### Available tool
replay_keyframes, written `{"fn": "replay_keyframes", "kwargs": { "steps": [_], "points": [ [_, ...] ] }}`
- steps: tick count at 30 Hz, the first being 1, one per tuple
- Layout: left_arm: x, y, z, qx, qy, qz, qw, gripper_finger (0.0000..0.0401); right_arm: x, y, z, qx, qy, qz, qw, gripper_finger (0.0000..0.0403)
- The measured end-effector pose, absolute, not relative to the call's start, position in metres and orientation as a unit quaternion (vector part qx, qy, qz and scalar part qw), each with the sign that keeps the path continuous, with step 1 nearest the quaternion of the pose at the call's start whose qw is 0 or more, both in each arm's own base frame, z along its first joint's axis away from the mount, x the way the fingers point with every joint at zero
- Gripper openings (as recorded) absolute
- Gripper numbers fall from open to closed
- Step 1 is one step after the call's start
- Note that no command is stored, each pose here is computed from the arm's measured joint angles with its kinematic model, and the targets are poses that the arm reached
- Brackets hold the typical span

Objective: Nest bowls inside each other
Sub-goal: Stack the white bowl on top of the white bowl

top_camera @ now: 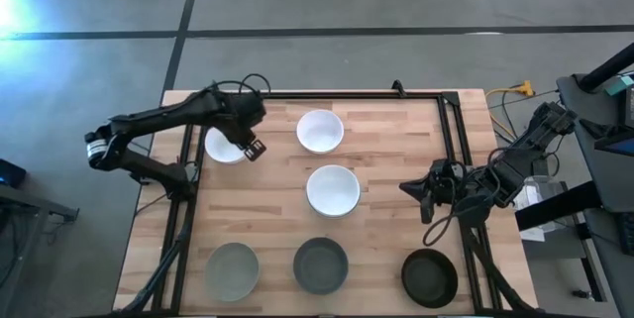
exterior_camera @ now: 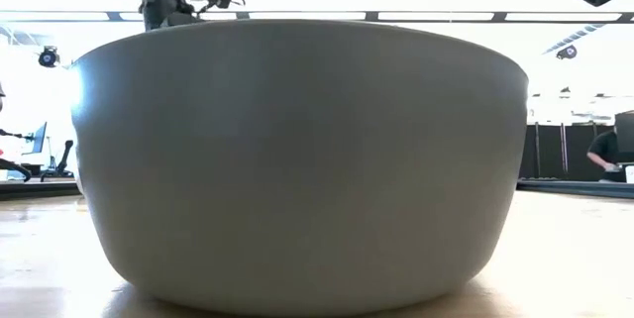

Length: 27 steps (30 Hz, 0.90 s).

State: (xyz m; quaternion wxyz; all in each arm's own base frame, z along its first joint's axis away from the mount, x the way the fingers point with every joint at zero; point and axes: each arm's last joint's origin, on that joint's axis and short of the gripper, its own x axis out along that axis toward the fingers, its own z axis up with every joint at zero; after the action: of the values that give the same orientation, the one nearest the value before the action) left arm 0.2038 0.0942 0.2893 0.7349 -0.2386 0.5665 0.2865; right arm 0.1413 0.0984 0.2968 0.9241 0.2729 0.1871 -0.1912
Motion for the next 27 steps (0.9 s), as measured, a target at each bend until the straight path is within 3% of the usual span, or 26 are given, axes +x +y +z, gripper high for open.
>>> {"fn": "replay_keyframes", "kwargs": {
  "steps": [12, 17, 22, 27],
  "points": [
    [0.229, 0.110, 0.220, -0.243, 0.679, 0.285, 0.632, 0.0184, 0.141, 0.101, 0.296, 0.298, 0.215, -0.166, 0.915, 0.0022],
    [0.230, 0.114, 0.193, -0.224, 0.716, 0.298, 0.591, 0.0220, 0.141, 0.102, 0.296, 0.307, 0.222, -0.157, 0.912, 0.0022],
    [0.226, 0.113, 0.175, -0.208, 0.746, 0.285, 0.565, 0.0204, 0.142, 0.103, 0.297, 0.311, 0.217, -0.154, 0.912, 0.0022],
    [0.222, 0.110, 0.166, -0.217, 0.758, 0.254, 0.560, 0.0111, 0.142, 0.103, 0.297, 0.311, 0.216, -0.153, 0.913, 0.0022]
  ]
}}
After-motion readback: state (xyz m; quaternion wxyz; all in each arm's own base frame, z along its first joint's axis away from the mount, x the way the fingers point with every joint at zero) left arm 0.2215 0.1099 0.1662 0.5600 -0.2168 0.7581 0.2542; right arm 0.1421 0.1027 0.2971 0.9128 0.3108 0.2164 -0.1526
